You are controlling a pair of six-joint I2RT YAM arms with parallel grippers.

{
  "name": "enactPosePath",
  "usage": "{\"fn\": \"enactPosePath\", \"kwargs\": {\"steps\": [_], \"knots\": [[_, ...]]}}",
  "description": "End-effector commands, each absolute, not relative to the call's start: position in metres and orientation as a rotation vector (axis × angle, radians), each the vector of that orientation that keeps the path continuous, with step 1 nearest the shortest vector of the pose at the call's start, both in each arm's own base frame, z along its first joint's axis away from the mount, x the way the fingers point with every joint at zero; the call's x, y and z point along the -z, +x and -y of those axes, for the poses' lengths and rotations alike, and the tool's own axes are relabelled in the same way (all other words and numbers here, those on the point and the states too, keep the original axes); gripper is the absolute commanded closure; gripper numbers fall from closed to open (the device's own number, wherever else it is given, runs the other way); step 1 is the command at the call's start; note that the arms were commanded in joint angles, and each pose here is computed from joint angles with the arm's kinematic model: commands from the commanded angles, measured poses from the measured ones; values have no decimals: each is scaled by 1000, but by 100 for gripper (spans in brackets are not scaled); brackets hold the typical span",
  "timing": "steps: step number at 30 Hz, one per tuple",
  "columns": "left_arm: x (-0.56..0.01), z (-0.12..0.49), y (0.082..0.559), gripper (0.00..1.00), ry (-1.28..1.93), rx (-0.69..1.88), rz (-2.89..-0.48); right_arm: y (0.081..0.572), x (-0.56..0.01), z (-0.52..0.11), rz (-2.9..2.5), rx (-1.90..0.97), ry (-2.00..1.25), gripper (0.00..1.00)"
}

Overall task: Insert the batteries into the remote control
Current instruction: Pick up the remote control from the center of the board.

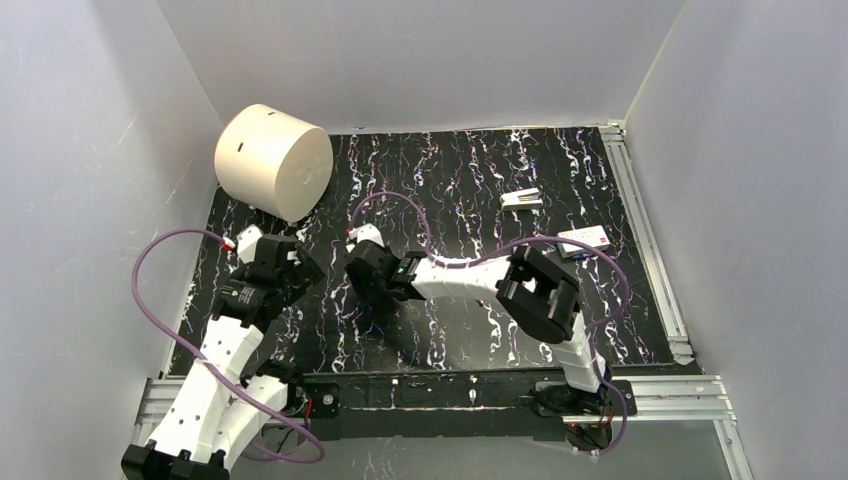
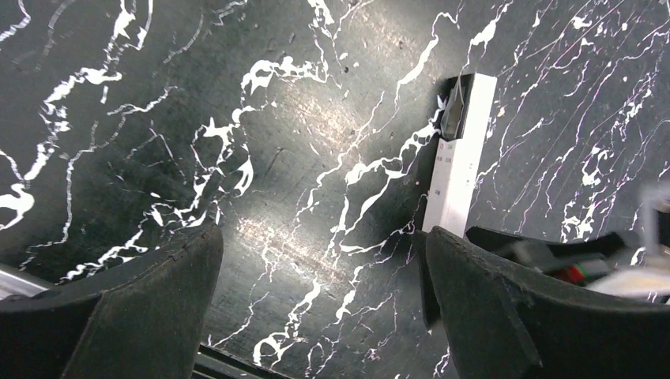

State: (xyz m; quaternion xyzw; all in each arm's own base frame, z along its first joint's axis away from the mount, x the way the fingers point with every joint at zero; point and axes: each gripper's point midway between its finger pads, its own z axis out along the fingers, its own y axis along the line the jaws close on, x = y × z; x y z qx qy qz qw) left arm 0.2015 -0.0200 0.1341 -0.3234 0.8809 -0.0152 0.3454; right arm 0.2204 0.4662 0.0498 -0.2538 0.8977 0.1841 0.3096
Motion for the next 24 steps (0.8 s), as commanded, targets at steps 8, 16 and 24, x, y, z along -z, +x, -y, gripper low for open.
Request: {"fn": "enactPosePath", "kwargs": {"steps": [8, 16, 24], "knots": [[-163, 5, 198, 1, -776, -66, -2288, 244, -40, -467, -2291, -160, -757, 53], [-177, 35, 209, 1, -626, 131, -2329, 249, -64, -446, -2211, -113, -771, 82], [-202, 102, 214, 1, -354, 574, -2359, 208, -159, -422, -1898, -577, -846, 79]]}}
